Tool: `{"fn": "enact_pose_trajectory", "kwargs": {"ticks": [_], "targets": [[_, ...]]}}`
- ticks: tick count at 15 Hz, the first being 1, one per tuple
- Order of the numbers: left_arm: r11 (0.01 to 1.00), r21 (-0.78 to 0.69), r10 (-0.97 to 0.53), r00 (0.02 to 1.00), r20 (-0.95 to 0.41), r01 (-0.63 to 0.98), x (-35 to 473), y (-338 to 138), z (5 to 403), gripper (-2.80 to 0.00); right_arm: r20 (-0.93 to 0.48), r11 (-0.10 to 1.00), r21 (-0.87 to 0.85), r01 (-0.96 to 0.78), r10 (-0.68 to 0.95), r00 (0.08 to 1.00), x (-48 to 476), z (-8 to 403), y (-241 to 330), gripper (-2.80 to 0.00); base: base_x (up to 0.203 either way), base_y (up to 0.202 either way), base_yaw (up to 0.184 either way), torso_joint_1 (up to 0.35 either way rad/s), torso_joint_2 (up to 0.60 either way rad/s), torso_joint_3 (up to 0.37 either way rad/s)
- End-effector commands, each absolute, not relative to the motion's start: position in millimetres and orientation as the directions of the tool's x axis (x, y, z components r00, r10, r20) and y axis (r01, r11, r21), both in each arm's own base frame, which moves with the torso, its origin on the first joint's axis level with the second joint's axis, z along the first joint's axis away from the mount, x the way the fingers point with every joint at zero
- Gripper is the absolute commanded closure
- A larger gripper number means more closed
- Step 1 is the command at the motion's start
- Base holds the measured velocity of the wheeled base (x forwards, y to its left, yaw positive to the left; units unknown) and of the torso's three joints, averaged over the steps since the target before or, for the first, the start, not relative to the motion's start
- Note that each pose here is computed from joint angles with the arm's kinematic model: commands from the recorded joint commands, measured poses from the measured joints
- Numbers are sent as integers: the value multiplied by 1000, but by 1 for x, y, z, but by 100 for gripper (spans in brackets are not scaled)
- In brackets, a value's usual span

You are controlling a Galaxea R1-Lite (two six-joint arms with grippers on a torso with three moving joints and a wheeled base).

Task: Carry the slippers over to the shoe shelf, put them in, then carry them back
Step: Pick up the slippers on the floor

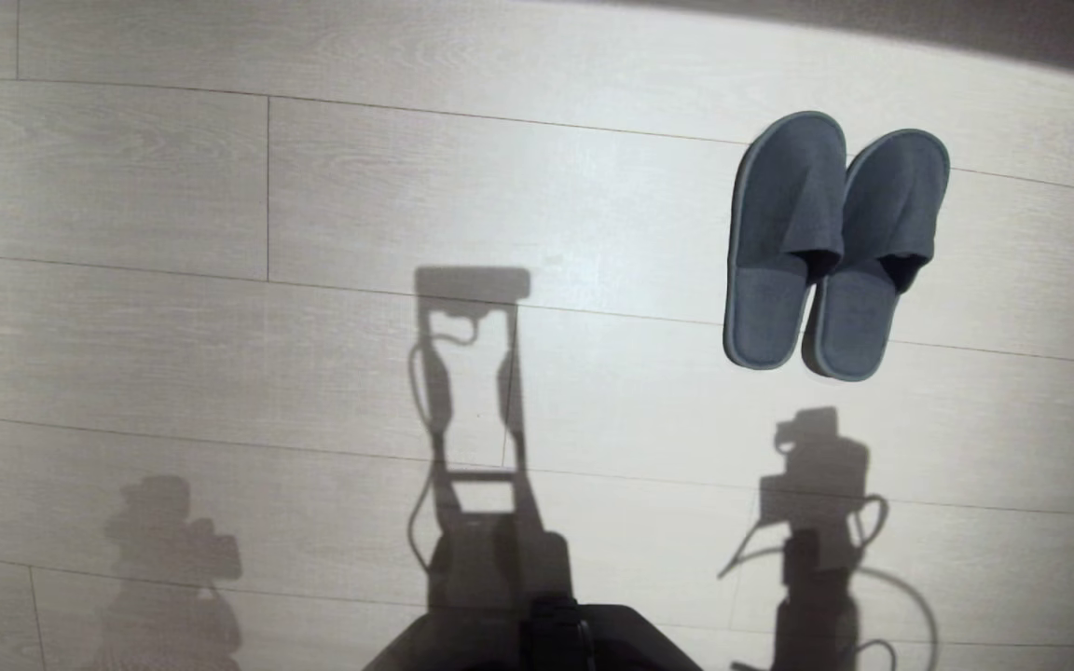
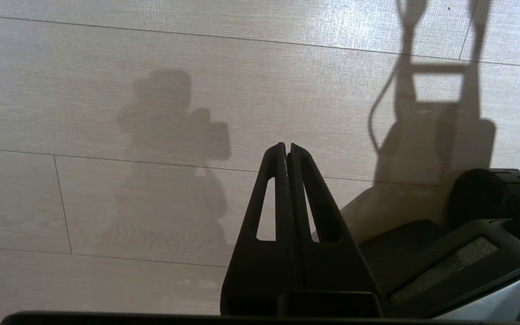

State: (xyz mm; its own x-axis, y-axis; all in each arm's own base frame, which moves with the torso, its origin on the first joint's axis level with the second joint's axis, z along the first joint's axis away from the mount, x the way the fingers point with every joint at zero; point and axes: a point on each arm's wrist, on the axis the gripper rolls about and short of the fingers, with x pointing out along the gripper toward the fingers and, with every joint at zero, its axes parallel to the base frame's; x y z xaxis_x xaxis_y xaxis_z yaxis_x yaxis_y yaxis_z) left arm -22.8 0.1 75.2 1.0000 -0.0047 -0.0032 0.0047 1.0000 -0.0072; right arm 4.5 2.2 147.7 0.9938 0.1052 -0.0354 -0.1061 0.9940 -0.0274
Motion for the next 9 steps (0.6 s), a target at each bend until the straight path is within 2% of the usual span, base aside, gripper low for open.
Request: {"fn": "enact_pose_trajectory", "kwargs": {"ticks": [1, 3, 6, 7, 9], "targets": [[1000, -8, -5, 1000, -5, 5, -23, 0, 75, 0, -180, 992, -14, -123, 118, 976, 47, 158, 3, 0, 0, 0, 0, 0, 0, 0], [1000, -8, -5, 1000, -3, 5, -23, 0, 75, 0, -276, 991, -8, -136, 129, 953, 103, 161, 5, 0, 0, 0, 0, 0, 0, 0], [1000, -8, -5, 1000, -5, 5, -23, 0, 75, 0, -328, 988, -10, -153, 142, 934, 184, 148, 9, 0, 0, 0, 0, 0, 0, 0], [1000, -8, -5, 1000, -3, 5, -23, 0, 75, 0, -316, 987, -15, -161, 148, 937, 207, 143, 11, -280, 0, 0, 0, 0, 0, 0], [1000, -8, -3, 1000, -4, 3, -23, 0, 75, 0, -200, 987, -43, -154, 142, 969, 244, 145, 16, -280, 0, 0, 0, 0, 0, 0]]}}
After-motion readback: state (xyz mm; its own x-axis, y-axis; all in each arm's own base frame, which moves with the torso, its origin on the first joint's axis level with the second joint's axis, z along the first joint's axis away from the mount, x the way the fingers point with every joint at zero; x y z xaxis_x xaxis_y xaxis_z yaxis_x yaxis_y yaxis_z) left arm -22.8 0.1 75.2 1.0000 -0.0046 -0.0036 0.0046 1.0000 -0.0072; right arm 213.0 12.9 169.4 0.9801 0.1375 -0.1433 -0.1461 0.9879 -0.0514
